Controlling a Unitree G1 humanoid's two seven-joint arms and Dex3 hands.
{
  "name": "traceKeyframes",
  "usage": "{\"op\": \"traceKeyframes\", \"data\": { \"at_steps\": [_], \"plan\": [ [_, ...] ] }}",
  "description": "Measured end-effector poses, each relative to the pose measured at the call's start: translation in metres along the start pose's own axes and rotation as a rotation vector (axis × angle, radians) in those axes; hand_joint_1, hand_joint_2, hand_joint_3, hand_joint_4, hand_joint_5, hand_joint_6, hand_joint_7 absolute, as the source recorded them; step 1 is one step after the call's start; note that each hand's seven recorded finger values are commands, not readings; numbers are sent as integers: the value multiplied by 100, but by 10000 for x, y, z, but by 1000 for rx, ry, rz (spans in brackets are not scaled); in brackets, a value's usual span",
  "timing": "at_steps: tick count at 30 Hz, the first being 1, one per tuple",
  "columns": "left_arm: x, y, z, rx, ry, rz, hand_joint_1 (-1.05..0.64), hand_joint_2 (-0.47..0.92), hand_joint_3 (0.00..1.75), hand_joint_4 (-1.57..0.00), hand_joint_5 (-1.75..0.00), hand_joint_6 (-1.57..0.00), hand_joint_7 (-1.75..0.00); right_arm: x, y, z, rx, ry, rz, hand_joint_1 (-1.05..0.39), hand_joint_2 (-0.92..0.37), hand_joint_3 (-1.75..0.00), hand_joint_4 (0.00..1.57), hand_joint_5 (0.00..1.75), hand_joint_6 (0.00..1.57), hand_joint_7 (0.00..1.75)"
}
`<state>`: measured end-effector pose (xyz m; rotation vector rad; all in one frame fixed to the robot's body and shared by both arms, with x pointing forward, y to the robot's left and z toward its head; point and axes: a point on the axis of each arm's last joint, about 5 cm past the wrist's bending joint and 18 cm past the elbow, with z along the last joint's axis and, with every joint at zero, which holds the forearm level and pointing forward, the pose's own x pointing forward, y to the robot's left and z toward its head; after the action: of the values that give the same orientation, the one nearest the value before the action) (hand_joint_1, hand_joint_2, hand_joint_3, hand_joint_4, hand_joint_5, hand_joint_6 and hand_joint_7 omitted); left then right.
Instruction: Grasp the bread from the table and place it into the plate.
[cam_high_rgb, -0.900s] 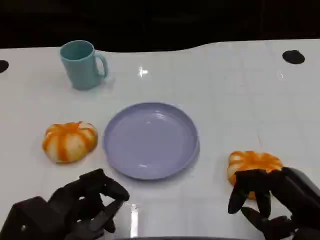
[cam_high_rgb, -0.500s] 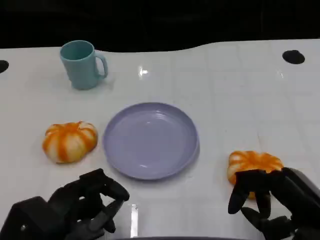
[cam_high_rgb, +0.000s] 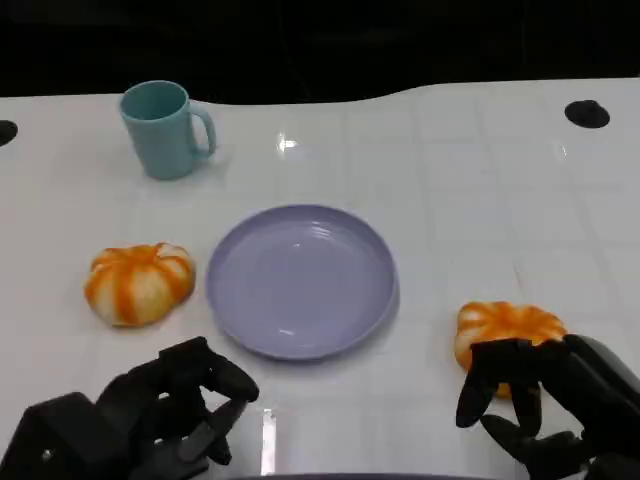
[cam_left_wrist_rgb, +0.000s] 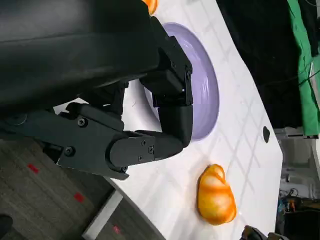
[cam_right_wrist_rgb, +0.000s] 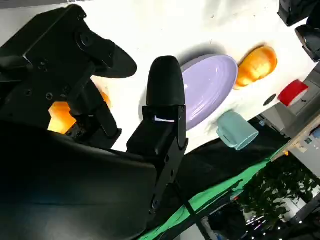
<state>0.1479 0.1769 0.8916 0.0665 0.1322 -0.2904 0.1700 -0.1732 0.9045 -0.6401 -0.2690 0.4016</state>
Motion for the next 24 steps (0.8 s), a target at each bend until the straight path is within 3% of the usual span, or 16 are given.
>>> {"op": "traceKeyframes", "data": {
  "at_steps": [4,8,13,16,20,24],
  "plan": [
    [0,0,0,0,0,0,-40,92,47,-61,-175,-60,-131,0,0,0,2,0,-1,-5,-36,-115,87,171,84,109],
    [0,1,0,1,0,0,-39,92,47,-61,-175,-59,-131,2,5,3,12,-2,-7,-6,-39,-104,78,136,81,82],
    [0,5,0,1,0,2,-39,92,47,-61,-175,-59,-131,7,-12,44,-7,1,-51,-8,-43,-85,67,115,76,62],
    [1,6,0,1,0,2,-39,92,47,-60,-175,-59,-131,13,-28,83,-41,-3,-83,-14,-50,-68,63,102,71,51],
    [4,9,-3,0,1,2,-39,92,47,-60,-175,-59,-131,15,-58,156,-126,2,-106,-24,-66,-32,47,86,65,30],
    [5,10,-9,-6,3,1,-39,92,47,-60,-175,-59,-131,14,-100,229,-213,16,-123,-30,-74,-16,29,74,56,18]
  ]
}}
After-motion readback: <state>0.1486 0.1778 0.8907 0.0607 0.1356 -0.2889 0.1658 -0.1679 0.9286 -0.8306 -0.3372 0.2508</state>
